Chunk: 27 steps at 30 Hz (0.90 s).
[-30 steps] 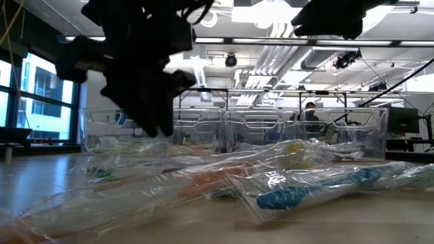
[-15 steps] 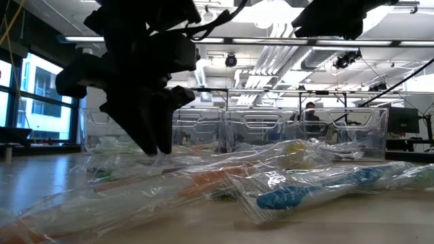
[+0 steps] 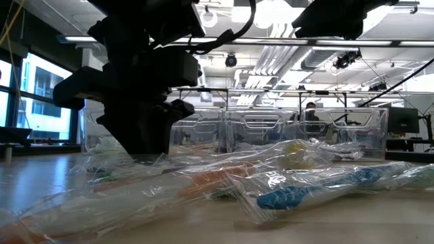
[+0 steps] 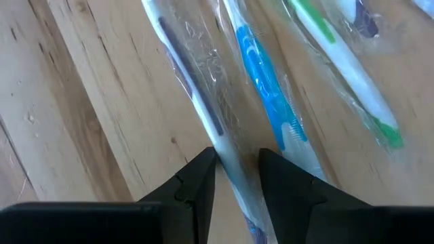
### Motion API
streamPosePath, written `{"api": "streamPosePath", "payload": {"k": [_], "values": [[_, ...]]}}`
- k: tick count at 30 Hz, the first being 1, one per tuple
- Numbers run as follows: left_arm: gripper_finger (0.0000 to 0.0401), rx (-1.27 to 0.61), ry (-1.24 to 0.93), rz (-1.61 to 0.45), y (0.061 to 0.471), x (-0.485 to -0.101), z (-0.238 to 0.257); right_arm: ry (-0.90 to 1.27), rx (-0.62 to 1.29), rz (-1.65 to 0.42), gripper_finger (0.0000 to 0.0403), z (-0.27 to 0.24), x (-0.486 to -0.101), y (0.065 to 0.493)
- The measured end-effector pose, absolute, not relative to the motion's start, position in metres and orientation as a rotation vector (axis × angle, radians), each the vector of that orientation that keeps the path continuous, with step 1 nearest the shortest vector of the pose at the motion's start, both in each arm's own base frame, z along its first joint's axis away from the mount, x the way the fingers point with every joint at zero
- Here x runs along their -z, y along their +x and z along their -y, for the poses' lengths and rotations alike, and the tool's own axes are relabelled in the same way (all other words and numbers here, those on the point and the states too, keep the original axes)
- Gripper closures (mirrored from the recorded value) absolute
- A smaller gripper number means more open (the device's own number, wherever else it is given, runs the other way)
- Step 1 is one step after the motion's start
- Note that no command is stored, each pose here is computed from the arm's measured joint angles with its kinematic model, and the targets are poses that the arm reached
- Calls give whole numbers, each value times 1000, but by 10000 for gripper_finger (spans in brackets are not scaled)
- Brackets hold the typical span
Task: Pick & Place Toothbrushes
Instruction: Put the violet toothbrush into the right transparent bin
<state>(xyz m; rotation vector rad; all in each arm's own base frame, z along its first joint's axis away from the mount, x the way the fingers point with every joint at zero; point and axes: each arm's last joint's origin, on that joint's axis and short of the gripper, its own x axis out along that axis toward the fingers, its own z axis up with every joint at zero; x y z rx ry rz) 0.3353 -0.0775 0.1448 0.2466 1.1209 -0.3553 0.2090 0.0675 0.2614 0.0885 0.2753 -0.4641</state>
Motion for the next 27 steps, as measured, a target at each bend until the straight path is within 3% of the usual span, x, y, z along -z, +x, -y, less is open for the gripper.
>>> {"api": "streamPosePath", "payload": {"k": [12, 22, 27], "values": [[294, 351, 246, -1116, 336, -144, 78, 88, 464, -276, 222, -67, -261, 209], [376, 344, 241, -1109, 337, -144, 78, 86, 459, -281, 222, -68, -261, 209], [388, 304, 241, -1105, 337, -147, 72, 11, 439, -282, 222, -68, -266, 203]]}}
